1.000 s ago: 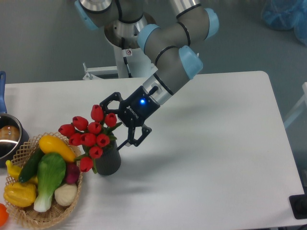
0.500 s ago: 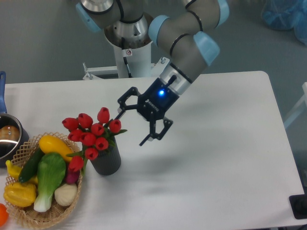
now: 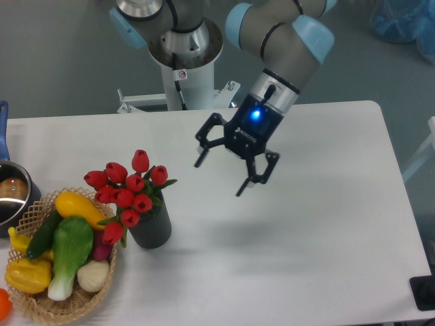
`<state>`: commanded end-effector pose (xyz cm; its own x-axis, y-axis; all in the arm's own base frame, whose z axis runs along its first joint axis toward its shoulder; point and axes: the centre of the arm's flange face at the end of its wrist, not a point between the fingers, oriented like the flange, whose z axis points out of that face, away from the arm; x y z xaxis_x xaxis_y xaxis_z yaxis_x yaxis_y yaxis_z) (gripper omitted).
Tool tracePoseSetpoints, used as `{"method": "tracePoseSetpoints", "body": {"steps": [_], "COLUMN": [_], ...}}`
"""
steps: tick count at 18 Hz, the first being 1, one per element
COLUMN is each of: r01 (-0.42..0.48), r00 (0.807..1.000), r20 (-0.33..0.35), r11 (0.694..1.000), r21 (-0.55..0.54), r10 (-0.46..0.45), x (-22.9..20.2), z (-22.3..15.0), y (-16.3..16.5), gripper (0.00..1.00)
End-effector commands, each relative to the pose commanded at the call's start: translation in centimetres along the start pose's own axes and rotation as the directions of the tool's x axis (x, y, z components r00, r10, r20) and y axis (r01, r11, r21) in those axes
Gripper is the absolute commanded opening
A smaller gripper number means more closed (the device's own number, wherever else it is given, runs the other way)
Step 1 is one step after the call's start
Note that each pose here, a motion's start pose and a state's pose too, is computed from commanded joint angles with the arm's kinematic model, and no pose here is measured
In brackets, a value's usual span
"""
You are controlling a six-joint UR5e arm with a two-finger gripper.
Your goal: Insert the flowers into the vase
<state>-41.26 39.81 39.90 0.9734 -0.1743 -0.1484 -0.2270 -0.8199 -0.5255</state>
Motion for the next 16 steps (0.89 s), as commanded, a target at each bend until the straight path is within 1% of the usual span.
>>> {"method": "tracePoseSetpoints", "body": {"steps": [1, 3, 4, 6, 8, 10, 11, 13, 14, 15, 16], "r01": [-0.029, -0.04, -0.042, -0.032, -0.013, 0.062, 0.07, 0.043, 0.047, 0.043, 0.024], "r00": [1.0, 0.999, 0.999, 0.998, 0.998, 0.993, 0.991, 0.994, 0.993, 0.994, 0.994], "r20": [0.002, -0.001, 0.009, 0.045, 0.058, 0.117, 0.131, 0.11, 0.115, 0.113, 0.108], "r11": [0.999, 0.998, 0.995, 0.976, 0.952, 0.944, 0.945, 0.942, 0.936, 0.919, 0.905], "r21": [-0.034, -0.057, -0.093, -0.216, -0.306, -0.323, -0.32, -0.333, -0.349, -0.391, -0.424], "r10": [0.029, 0.04, 0.043, 0.043, 0.032, -0.025, -0.029, -0.006, -0.007, 0.002, 0.024], "x": [-0.2, -1.7, -2.8, -4.5, -5.7, -8.5, -9.5, -10.4, -10.7, -10.7, -10.5], "z": [0.5, 1.8, 2.2, 2.4, 3.5, 1.0, 0.3, 1.3, 1.4, 1.9, 2.6], "y": [0.3, 0.8, 1.1, 2.4, 4.2, 8.5, 9.2, 9.6, 9.7, 10.1, 9.5], "gripper": [1.0, 1.0, 1.0, 1.0, 1.0, 1.0, 1.0, 1.0, 1.0, 1.0, 1.0]}}
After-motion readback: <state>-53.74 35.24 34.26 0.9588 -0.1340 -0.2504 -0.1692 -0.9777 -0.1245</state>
